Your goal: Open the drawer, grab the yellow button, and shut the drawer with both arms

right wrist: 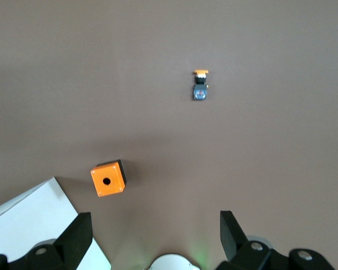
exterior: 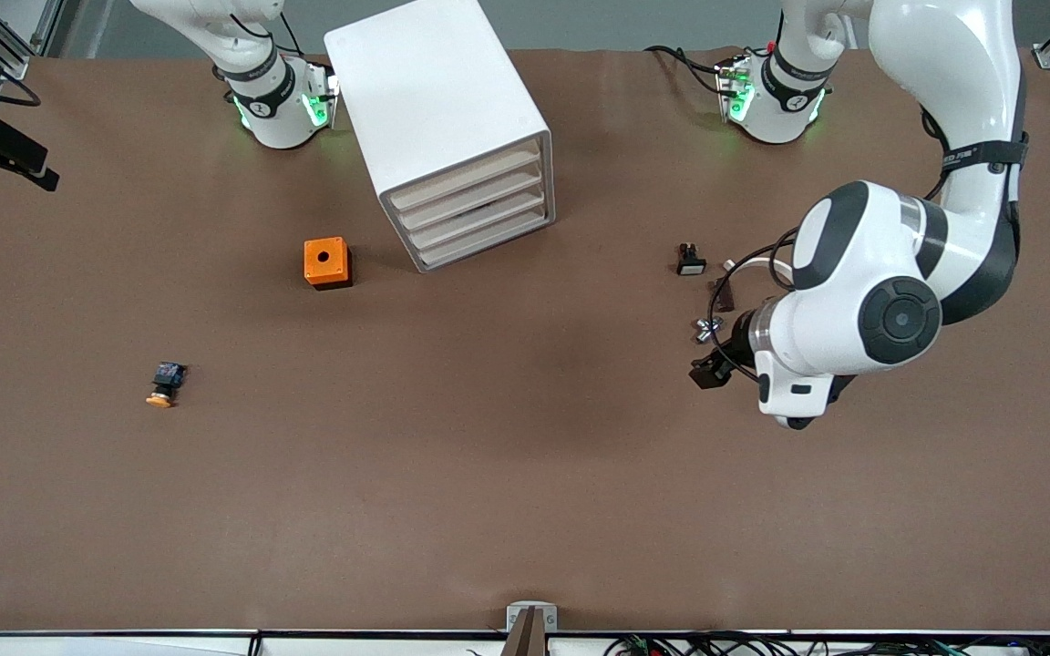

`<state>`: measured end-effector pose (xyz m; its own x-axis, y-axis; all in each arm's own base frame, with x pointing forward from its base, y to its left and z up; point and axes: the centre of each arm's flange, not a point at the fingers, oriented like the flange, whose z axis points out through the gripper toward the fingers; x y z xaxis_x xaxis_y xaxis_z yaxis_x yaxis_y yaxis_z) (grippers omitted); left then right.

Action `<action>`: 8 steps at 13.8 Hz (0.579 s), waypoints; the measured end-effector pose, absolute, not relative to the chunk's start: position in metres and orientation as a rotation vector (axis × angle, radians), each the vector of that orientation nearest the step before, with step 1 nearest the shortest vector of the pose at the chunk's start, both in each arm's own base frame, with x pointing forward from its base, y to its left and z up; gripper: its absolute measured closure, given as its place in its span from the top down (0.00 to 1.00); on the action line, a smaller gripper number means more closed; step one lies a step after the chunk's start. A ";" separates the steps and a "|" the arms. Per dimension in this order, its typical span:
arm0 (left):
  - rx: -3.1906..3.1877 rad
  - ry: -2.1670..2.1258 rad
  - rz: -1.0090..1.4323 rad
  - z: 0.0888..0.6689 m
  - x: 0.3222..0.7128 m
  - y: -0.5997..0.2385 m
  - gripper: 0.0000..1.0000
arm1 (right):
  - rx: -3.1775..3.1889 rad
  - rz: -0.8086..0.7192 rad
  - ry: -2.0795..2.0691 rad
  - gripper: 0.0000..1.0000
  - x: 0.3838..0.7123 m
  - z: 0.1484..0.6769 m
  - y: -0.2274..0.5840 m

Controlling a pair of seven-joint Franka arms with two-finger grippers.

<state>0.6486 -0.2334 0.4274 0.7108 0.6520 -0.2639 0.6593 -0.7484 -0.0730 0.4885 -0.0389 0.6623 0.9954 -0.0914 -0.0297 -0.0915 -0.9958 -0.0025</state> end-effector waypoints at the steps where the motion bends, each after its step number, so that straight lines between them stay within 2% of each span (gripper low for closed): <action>1: 2.888 1.047 -0.429 0.429 0.651 -0.227 1.00 | -3.134 0.026 0.143 1.00 0.487 0.664 -0.039; 8: 2.982 0.326 -0.436 0.429 0.650 -0.131 1.00 | -3.134 0.014 0.135 1.00 0.485 0.665 -0.036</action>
<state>0.6502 -0.1306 0.4291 0.9357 0.1954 -0.2937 0.2270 -0.9708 0.0771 0.4849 -0.0360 0.6647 0.9962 -0.0863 -0.0090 -0.0863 -0.9963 -0.0042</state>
